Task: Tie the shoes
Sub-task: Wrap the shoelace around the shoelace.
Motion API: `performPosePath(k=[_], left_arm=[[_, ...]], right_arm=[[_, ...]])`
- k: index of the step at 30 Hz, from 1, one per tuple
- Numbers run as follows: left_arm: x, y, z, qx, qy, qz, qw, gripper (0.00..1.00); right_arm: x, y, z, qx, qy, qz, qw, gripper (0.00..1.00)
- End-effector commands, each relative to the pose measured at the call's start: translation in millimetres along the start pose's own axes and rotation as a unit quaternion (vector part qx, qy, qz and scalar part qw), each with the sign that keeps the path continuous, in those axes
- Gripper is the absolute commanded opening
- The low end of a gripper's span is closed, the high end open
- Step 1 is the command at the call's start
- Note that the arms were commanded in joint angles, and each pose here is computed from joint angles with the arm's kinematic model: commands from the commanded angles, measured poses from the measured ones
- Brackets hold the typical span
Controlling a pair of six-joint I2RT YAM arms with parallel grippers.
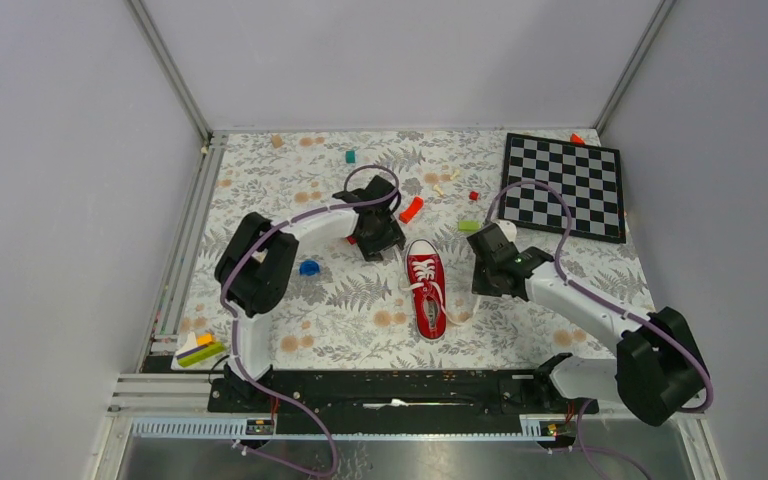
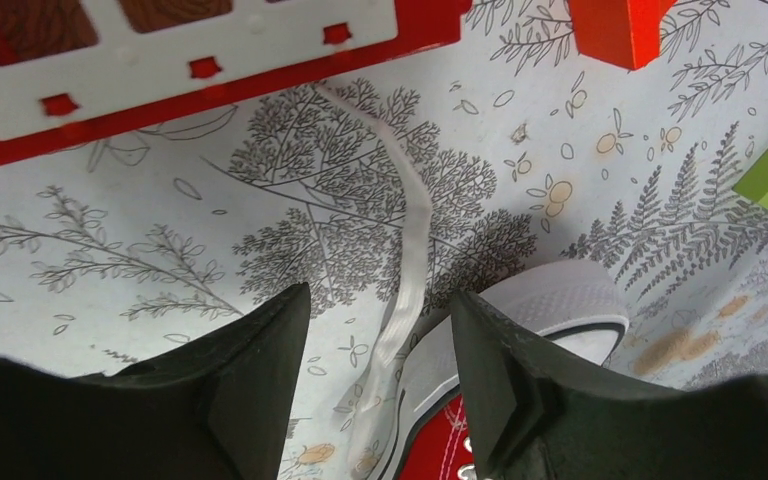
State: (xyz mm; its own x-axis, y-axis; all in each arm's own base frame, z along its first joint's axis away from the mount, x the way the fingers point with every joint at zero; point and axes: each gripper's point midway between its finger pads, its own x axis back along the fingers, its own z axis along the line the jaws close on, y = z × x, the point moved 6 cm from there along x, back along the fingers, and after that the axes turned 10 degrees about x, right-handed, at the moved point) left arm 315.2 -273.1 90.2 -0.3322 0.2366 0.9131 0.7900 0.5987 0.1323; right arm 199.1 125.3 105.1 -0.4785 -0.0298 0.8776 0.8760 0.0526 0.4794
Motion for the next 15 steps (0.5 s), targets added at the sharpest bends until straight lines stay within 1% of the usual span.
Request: performPosePath(k=[1, 6, 10, 12, 13, 15], left_arm=[[-2, 5, -17, 0.014, 0.013, -0.027, 0.999, 0.58], [-11, 3, -13, 0.015, 0.058, -0.040, 0.997, 0.53], [-14, -1, -15, -0.003, 0.066, -0.034, 0.997, 0.15], [-10, -1, -14, -0.011, 0.068, -0.039, 0.997, 0.04], [-7, -1, -12, -0.015, 0.067, -0.040, 0.997, 0.00], [2, -1, -7, -0.024, 0.069, -0.043, 0.996, 0.00]], right_arm=[[7, -6, -11, -0.006, -0.030, -0.006, 1.000, 0.00], [10, -8, -14, -0.013, -0.030, -0.014, 0.999, 0.00], [14, -8, -15, -0.016, -0.030, -0.022, 0.999, 0.00], [17, -7, -17, -0.019, -0.033, -0.025, 0.999, 0.00], [18, -7, -18, -0.020, -0.035, -0.028, 0.999, 0.00], [23, -5, -21, -0.022, -0.044, -0.036, 0.998, 0.00]])
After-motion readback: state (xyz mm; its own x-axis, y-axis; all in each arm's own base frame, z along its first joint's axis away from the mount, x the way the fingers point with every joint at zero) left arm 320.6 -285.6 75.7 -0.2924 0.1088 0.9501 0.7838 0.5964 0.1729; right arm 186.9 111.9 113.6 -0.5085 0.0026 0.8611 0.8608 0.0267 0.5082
